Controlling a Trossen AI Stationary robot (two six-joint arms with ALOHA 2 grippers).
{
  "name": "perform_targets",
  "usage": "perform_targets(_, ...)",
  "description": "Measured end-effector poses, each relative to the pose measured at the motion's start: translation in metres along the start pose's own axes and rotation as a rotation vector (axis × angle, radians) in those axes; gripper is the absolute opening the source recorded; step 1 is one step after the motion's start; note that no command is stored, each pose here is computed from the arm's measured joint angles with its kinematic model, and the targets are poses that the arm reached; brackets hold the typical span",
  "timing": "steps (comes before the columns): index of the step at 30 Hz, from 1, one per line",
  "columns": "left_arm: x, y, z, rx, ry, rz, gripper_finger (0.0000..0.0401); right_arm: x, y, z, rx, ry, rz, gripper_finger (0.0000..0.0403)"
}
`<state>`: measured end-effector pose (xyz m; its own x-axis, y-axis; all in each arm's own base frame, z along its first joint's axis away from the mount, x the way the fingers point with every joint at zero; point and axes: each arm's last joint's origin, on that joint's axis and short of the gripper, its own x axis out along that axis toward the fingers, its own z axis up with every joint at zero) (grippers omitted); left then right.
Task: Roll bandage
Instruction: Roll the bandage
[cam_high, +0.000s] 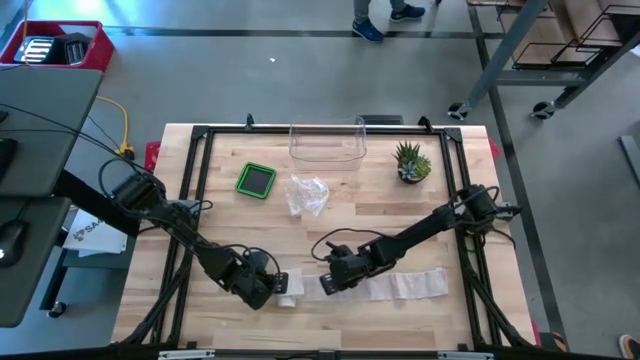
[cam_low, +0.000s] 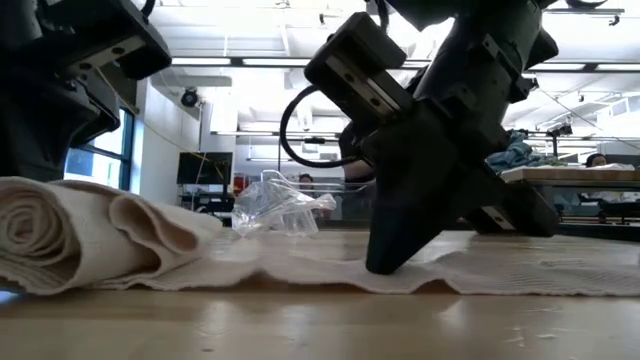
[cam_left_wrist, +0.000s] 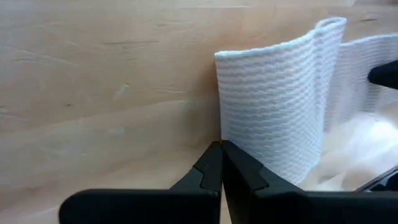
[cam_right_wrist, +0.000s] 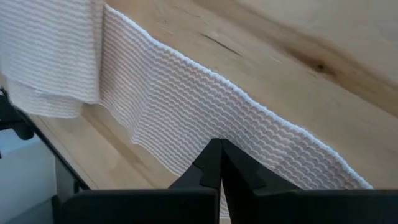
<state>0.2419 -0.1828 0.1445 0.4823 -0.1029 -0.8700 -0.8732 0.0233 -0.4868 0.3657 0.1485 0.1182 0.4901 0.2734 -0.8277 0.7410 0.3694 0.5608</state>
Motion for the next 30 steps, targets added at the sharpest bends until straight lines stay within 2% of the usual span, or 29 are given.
perform_targets(4, -0.004, -0.005, -0.001, 0.019, -0.008, -0.031, 0.0000, -0.001, -0.002, 0.000, 0.002, 0.008, -0.032, 0.0000)
perform_targets(16, -0.003, -0.008, -0.001, 0.013, -0.005, -0.047, 0.0000, -0.001, -0.002, -0.001, -0.009, 0.018, -0.025, 0.0000)
perform_targets(23, -0.001, -0.016, 0.011, 0.022, -0.023, -0.067, 0.0000, -0.001, -0.002, -0.001, -0.009, 0.026, -0.022, 0.0000)
perform_targets(30, 0.001, -0.029, 0.018, 0.042, -0.012, -0.141, 0.0000, 0.000, -0.002, -0.001, -0.017, 0.034, -0.020, 0.0000)
